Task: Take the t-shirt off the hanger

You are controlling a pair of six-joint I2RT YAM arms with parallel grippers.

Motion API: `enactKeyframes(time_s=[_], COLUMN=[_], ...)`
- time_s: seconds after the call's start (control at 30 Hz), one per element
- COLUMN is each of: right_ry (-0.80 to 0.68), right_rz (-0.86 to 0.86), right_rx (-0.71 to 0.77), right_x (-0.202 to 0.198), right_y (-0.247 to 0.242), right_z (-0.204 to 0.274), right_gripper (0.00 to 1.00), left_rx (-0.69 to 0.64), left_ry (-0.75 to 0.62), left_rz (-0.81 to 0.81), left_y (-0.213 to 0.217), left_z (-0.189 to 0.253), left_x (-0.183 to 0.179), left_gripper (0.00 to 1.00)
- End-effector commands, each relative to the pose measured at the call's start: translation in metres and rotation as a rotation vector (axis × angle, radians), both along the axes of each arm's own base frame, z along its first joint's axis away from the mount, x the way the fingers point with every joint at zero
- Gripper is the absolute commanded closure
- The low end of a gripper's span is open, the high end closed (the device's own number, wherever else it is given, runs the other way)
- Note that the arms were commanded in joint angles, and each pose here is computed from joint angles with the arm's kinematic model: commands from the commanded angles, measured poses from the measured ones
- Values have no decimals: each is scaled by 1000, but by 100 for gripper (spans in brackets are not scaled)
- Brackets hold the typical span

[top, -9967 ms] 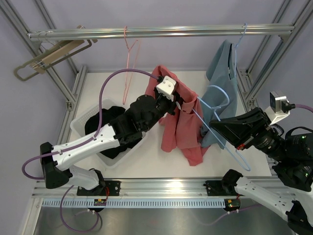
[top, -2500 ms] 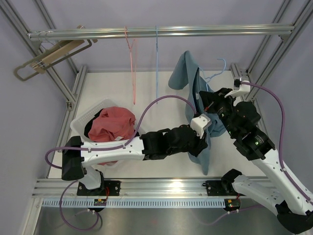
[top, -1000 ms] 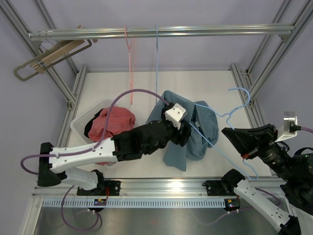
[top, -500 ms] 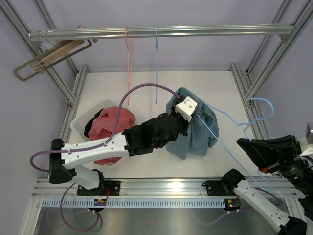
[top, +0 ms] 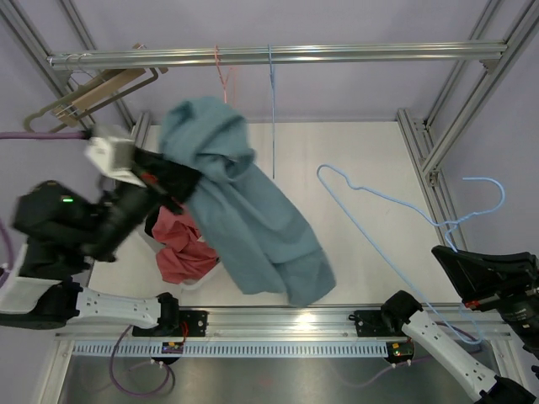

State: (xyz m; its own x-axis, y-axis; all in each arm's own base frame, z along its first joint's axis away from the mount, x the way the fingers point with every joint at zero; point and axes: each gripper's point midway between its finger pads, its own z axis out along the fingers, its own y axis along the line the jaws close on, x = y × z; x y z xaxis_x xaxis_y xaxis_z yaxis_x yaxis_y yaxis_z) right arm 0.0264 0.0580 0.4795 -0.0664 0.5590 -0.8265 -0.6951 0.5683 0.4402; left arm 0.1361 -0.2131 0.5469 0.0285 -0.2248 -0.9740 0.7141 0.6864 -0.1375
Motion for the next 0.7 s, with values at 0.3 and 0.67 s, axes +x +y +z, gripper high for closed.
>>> enactKeyframes(time_s=[0.3,0.67], right_ry=[65,130], right_rz=[-18,-24], right_rx=[-98,-174], right_x=[50,93], right_y=[33,64], right_z=[-19,-41], right_gripper=[100,100], left_rx=[58,68], left_ry=[-90,-318], left_rz=[540,675], left_y=[159,164], left_z=[51,110], left_x=[39,43], left_gripper=[100,100])
